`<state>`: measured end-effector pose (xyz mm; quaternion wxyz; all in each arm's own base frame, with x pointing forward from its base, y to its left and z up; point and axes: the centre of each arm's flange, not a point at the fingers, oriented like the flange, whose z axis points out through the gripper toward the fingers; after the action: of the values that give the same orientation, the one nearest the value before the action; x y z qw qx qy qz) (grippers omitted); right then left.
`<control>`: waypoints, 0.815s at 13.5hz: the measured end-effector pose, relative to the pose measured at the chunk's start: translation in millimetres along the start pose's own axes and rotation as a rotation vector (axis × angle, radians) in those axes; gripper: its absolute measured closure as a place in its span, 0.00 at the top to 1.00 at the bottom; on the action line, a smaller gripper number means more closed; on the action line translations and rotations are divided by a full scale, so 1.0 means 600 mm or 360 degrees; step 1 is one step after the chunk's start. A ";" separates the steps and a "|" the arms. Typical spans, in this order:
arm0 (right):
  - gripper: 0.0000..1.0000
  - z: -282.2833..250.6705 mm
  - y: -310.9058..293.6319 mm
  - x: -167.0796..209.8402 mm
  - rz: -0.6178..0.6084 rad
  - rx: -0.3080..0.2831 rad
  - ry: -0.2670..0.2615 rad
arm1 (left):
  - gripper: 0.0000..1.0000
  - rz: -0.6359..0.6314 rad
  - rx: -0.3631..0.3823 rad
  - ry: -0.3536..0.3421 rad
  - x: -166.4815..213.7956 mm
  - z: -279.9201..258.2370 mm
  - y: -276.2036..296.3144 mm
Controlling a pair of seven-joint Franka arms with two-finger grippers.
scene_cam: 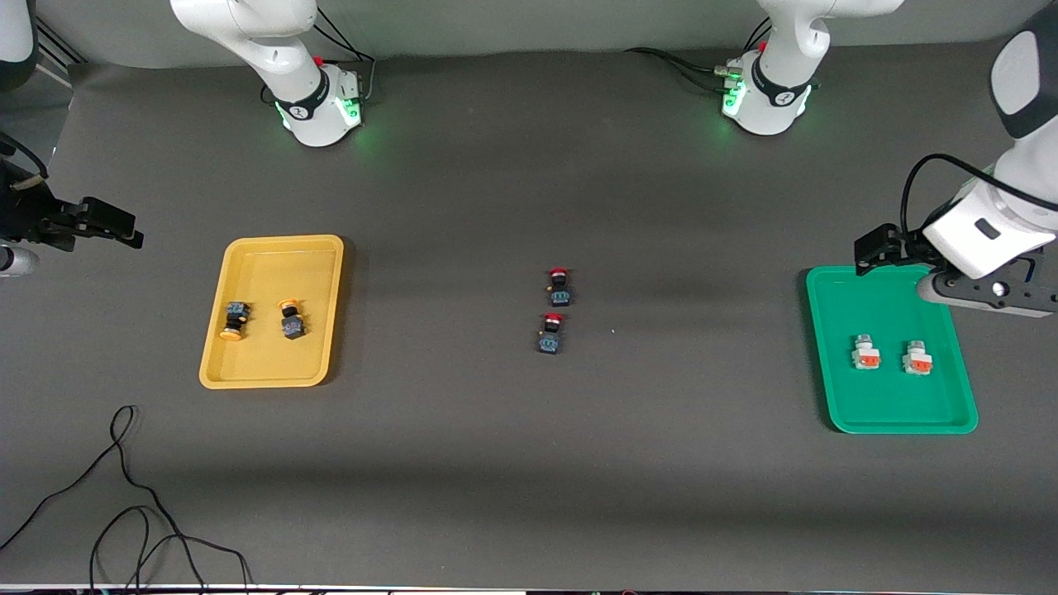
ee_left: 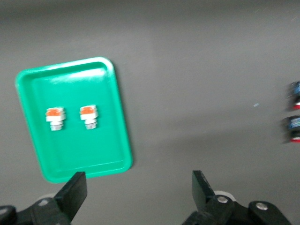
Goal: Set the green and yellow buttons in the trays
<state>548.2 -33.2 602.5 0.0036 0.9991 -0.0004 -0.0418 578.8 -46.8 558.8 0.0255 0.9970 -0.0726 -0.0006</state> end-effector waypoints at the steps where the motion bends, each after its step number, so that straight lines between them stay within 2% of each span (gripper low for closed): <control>1: 1.00 0.000 0.000 0.000 0.0000 0.0000 0.0000 | 1.00 -0.0009 -0.0013 0.0004 0.000 -0.002 -0.003; 4: 1.00 0.000 0.000 0.000 0.0000 0.0000 0.0000 | 1.00 -0.0004 -0.0007 -0.0058 0.001 -0.012 -0.002; 6: 1.00 -0.001 0.000 0.000 0.0000 0.0000 0.0001 | 1.00 -0.0002 -0.0004 -0.0061 0.012 -0.018 -0.002; 11: 1.00 -0.002 0.000 0.000 0.0000 0.0000 0.0005 | 1.00 -0.0011 -0.0005 -0.0147 0.017 0.002 -0.009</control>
<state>548.4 -33.2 603.9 0.0037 0.9992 -0.0004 -0.0403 589.7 -43.3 557.1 0.0237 0.9961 -0.0704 -0.0469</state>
